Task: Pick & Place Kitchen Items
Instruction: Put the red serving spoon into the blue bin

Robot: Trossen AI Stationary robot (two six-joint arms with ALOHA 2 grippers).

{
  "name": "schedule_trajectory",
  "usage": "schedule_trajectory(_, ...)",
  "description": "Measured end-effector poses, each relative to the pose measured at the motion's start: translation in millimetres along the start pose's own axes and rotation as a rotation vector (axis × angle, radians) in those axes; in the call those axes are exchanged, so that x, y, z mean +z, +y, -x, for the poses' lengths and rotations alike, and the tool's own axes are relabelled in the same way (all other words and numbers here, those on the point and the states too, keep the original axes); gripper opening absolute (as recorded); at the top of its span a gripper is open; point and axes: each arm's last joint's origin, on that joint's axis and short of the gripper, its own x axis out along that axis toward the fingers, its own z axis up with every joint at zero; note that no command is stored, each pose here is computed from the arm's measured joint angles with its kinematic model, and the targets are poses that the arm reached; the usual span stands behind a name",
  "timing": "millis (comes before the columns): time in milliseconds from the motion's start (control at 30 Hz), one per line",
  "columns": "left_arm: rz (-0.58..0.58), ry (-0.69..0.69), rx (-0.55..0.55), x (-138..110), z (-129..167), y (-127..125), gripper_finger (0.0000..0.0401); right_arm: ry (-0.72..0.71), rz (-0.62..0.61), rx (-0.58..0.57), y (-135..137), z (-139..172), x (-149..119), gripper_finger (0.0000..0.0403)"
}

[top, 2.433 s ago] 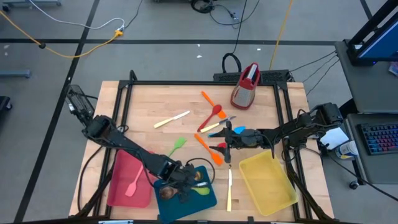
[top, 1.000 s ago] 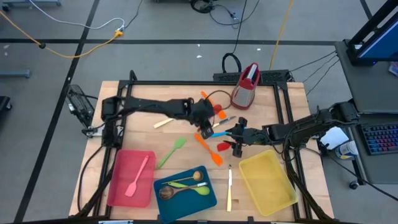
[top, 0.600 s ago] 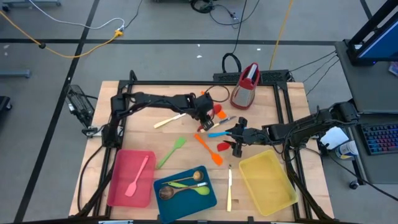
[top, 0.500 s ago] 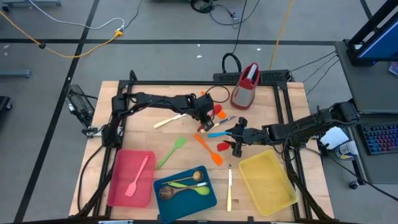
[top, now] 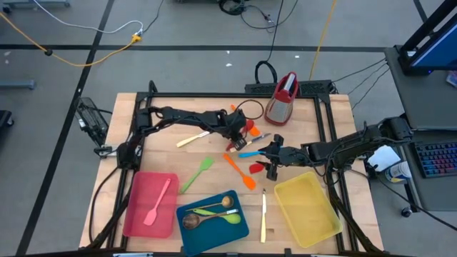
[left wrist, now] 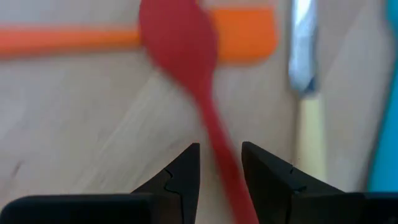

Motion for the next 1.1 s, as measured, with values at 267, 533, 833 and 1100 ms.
schedule_trajectory(267, 0.012, 0.008, 0.018, -3.0, -10.5, 2.0, 0.0124, 0.001, 0.001, 0.002, 0.2, 0.1, -0.1, 0.0223)
schedule_trajectory(533, 0.002, 0.000, 0.035, -3.9, -15.0, 2.5, 0.0045, 0.003, 0.001, 0.003, 0.2, 0.0, -0.3, 0.0221)
schedule_trajectory(833, 0.001, -0.033, 0.043, 0.8, 5.3, -4.7, 0.0042, 0.003, 0.001, 0.003, 0.2, 0.0, -0.3, 0.0217)
schedule_trajectory(1100, -0.050, -0.047, 0.028, 3.1, 57.9, -30.4, 0.0034, 0.011, -0.043, 0.002, 0.1, 0.0, -1.1, 0.0216)
